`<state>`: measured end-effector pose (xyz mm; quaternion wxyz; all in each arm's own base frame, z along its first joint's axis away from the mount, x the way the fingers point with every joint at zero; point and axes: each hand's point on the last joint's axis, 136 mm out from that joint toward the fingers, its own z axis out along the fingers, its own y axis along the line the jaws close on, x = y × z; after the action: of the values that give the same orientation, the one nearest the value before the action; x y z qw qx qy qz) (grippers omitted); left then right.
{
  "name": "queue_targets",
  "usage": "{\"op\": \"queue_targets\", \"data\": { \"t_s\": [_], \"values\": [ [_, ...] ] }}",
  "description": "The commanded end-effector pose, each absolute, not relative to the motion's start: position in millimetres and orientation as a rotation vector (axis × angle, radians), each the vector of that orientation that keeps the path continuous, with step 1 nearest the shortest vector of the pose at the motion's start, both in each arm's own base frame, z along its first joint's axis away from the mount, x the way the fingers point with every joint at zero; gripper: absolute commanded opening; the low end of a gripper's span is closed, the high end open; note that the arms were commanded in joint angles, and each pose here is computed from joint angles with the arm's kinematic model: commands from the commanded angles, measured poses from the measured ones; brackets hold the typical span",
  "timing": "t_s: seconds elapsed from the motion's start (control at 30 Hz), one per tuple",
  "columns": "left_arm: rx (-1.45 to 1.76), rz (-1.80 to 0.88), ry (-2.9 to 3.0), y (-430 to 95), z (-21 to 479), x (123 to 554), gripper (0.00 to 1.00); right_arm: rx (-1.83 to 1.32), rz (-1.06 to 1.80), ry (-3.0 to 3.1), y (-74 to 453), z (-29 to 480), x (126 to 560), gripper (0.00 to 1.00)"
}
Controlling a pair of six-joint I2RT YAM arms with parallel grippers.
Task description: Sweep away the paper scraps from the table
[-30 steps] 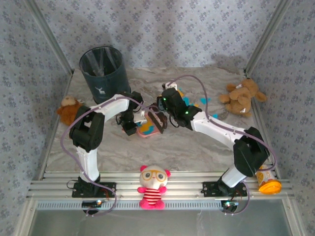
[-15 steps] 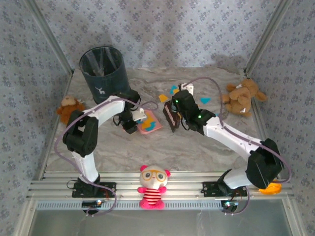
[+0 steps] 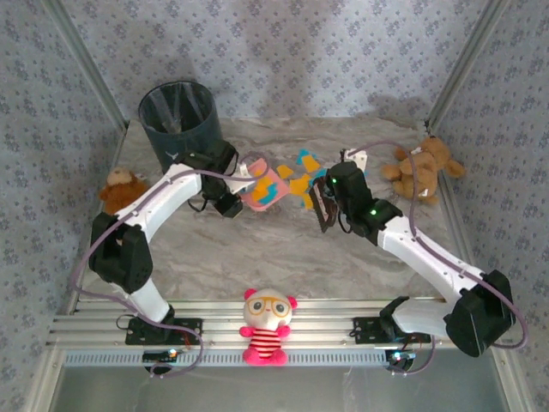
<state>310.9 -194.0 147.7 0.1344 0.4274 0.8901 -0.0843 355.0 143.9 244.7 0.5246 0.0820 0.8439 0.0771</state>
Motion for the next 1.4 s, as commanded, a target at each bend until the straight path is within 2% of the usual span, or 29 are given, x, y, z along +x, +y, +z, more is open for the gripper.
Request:
{"op": "queue_targets", "data": {
  "t_s": [0.0, 0.47, 1.03, 1.37],
  "values": [
    [1.125, -0.339, 2.555, -203.1, 187.6, 312.9, 0.00, 0.218, 0.157, 1.986, 131.5, 254.6, 351.4, 0.00],
    [0.932, -0.527, 2.526, -217.6, 255.2, 327.9, 0.00, 0.235, 0.160, 1.983, 124.4, 254.0, 348.3, 0.00],
    [0.646, -0.497, 2.463, -194.8, 312.6, 366.2, 0.00, 0.246, 0.160, 1.978, 120.4, 258.6, 347.1, 0.00],
    [0.398, -0.600, 2.420, -177.2, 341.3, 395.9, 0.00, 0.244, 0.163, 1.977, 119.9, 260.8, 346.4, 0.00]
  ]
}}
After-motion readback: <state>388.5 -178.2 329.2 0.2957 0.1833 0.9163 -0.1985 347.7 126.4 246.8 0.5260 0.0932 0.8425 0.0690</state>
